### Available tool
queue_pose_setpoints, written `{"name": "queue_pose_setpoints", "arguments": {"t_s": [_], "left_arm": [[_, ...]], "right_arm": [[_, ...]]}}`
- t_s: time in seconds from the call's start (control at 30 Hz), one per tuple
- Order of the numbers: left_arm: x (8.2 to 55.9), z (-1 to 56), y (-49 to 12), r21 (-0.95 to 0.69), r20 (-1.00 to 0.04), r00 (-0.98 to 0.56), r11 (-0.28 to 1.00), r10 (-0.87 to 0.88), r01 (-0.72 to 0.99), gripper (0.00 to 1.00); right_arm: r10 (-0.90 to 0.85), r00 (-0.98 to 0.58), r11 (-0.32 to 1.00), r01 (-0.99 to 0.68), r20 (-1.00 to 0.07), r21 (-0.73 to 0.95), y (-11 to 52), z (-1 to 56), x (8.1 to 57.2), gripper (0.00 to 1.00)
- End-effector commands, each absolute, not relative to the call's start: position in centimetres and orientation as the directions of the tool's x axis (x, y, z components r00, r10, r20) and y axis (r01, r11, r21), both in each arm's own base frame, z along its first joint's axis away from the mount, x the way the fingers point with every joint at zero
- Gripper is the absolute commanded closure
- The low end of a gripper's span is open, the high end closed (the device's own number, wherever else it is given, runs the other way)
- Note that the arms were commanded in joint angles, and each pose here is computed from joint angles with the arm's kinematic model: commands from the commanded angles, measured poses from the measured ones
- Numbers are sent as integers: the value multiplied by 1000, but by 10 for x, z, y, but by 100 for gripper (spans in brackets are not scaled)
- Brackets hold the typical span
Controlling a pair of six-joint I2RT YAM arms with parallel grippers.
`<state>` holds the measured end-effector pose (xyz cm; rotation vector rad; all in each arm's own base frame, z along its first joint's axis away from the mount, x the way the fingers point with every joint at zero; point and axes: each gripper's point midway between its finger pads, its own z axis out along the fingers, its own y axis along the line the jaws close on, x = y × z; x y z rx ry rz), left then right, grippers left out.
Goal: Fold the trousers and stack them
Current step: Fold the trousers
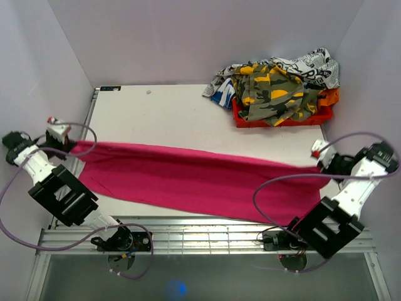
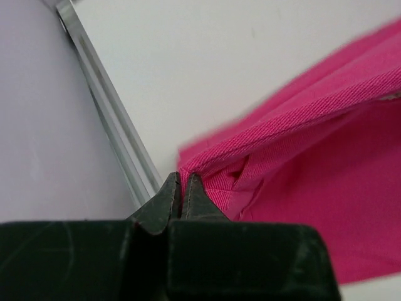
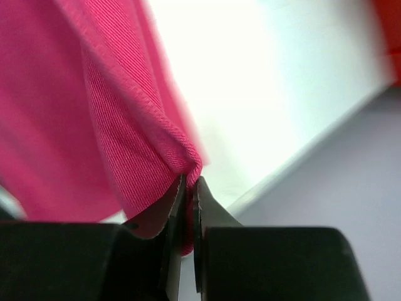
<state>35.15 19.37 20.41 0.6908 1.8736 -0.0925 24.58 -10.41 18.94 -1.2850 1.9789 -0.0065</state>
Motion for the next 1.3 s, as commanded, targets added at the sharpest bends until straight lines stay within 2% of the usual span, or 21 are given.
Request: {"name": "queue_pose_setpoints", "arguments": {"t_s": [0.0, 0.03, 0.07, 0.13, 0.3, 0.43, 0.5, 0.63, 0.77, 0.83, 0.87, 0.97, 1.0, 1.07, 1.1, 1.2, 1.23, 1.27], "left_arm": [[289, 114, 199, 327, -733, -320, 724, 600, 608, 100], [276, 95, 196, 304, -711, -350, 715, 610, 629, 100], [265, 75, 193, 267, -692, -382, 709, 612, 653, 100], [239, 38, 184, 189, -635, -458, 700, 622, 688, 100], [233, 5, 207, 148, -557, -569, 746, 605, 649, 100], [244, 19, 218, 134, -580, -594, 784, 557, 606, 100], [254, 31, 214, 116, -624, -590, 807, 513, 579, 100], [281, 64, 213, 106, -688, -563, 830, 459, 547, 100], [301, 108, 220, 131, -730, -510, 826, 454, 548, 100], [302, 120, 223, 158, -724, -478, 795, 497, 586, 100], [295, 122, 217, 115, -723, -494, 789, 483, 604, 100], [294, 138, 231, 165, -709, -473, 776, 522, 609, 100], [291, 137, 235, 175, -699, -477, 773, 534, 610, 100], [285, 128, 241, 196, -657, -488, 755, 575, 626, 100], [279, 115, 238, 175, -646, -506, 757, 571, 630, 100], [275, 91, 250, 198, -599, -548, 771, 584, 606, 100], [276, 76, 251, 209, -588, -555, 773, 589, 599, 100], [273, 66, 254, 193, -566, -598, 796, 568, 574, 100]], "right_arm": [[-920, -99, 243, -902, -378, -356, -97, 114, 180, 92], [-932, -107, 225, -920, -346, -321, -95, 98, 166, 92], [-927, -100, 205, -942, -361, -265, -81, 71, 147, 92], [-945, -101, 186, -949, -312, -253, -82, 55, 136, 92], [-946, -142, 208, -956, -292, -208, -89, 36, 130, 92], [-929, -193, 277, -929, -316, -247, -105, 56, 154, 92], [-916, -214, 309, -916, -339, -257, -112, 64, 166, 92], [-896, -240, 371, -866, -373, -335, -137, 108, 205, 92], [-892, -251, 381, -864, -375, -328, -149, 126, 214, 92], [-889, -251, 379, -873, -383, -307, -148, 129, 204, 92], [-894, -244, 370, -875, -375, -312, -150, 131, 201, 92], [-908, -240, 347, -890, -342, -295, -154, 130, 174, 92], [-922, -212, 306, -911, -325, -275, -151, 123, 163, 92], [-928, -218, 300, -919, -302, -256, -148, 117, 145, 92], [-934, -180, 255, -941, -308, -224, -137, 101, 132, 92], [-960, -157, 197, -967, -232, -162, -132, 74, 105, 92], [-956, -135, 173, -977, -261, -127, -116, 52, 94, 92], [-971, -114, 148, -977, -211, -155, -119, 45, 94, 92]]}}
